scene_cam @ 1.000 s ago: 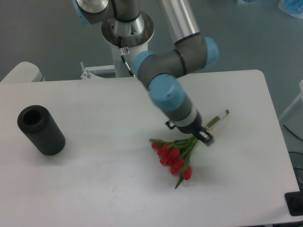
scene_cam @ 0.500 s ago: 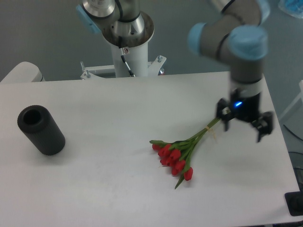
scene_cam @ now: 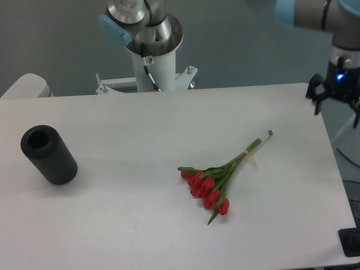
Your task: Place the flowers on the table
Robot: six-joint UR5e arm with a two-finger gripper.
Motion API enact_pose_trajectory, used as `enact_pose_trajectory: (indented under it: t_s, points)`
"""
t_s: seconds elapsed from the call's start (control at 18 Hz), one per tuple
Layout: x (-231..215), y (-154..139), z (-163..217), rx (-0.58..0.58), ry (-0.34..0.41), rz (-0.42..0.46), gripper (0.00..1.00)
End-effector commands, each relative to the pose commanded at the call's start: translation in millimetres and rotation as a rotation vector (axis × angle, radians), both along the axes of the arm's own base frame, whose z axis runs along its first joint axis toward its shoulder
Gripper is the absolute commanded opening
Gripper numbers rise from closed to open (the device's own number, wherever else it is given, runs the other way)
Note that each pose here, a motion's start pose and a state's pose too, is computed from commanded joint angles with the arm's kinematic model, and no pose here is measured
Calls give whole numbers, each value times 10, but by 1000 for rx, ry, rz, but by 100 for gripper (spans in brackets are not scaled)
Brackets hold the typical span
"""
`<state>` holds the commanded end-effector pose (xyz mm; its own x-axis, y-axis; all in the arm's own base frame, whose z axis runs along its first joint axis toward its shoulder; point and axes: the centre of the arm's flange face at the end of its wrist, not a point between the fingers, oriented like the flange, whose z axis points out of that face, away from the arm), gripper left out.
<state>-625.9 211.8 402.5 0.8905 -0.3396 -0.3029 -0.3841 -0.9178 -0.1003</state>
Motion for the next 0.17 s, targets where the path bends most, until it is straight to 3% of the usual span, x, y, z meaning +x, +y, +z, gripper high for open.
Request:
enact_pose_trajectory:
  t_s: [0.17]
  points:
    - [4,16,-104,-5,-13,-5,100]
